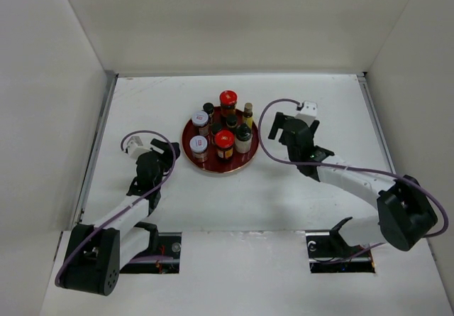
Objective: Organize the condiment bottles
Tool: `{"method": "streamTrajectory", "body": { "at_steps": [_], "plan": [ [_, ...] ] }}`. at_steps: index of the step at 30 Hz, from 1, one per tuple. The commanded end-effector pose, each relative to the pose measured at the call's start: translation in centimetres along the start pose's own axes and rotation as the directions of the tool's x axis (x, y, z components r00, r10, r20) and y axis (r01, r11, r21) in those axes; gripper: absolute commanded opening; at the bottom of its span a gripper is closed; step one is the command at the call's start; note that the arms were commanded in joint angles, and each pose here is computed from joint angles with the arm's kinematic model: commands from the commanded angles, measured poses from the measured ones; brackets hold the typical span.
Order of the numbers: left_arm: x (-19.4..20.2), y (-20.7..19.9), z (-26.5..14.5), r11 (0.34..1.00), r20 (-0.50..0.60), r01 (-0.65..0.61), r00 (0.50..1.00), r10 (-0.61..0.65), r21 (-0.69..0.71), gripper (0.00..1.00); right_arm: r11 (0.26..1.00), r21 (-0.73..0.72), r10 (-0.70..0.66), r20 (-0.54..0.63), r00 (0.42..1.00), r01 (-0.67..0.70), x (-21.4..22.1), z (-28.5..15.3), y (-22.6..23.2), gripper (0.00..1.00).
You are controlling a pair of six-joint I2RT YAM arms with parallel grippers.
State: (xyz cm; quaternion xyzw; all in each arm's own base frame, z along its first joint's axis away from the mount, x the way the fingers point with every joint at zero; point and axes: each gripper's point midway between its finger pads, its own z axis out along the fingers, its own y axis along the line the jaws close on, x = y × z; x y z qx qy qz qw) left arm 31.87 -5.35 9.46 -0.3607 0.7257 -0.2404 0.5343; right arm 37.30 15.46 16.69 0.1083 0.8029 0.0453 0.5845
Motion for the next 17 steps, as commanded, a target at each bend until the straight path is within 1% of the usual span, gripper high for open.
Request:
{"method": "streamTrajectory", "body": {
  "at_steps": [1, 3, 7, 12, 15, 17],
  "plan": [
    [-1.7, -2.2, 0.1, 0.998, 0.049, 0.018, 0.999, -0.021, 0.061, 0.66, 0.995, 0.074, 0.068, -0.026, 0.997, -0.066, 1.2, 0.1, -2.4, 1.00],
    [-1.9, -2.1, 0.0, 0.998, 0.054, 0.020, 0.998, -0.023, 0.063, 0.66, 0.992, 0.093, 0.091, -0.032, 0.995, -0.087, 1.6, 0.5, -3.2, 1.00],
    [-2.7, -2.0, -0.2, 0.998, 0.086, 0.018, 0.996, -0.023, 0.059, 0.66, 0.992, 0.103, 0.075, -0.036, 0.997, -0.071, 2.0, 1.1, -3.1, 1.00],
    [-2.9, -2.2, -0.5, 0.997, 0.096, 0.017, 0.995, -0.024, 0.075, 0.66, 0.995, 0.094, 0.033, -0.045, 0.998, -0.028, 2.7, 1.9, -1.8, 1.00],
    [-2.7, -2.4, -0.5, 0.997, 0.090, 0.008, 0.996, -0.015, 0.081, 0.65, 0.996, 0.077, 0.037, -0.035, 0.999, -0.034, 2.5, 1.6, -1.0, 1.00],
    [-2.5, -2.4, -0.4, 0.997, 0.083, 0.001, 0.996, -0.008, 0.080, 0.66, 0.997, 0.064, 0.045, -0.018, 0.999, -0.044, 2.2, 1.4, -0.8, 1.00]
  ]
}}
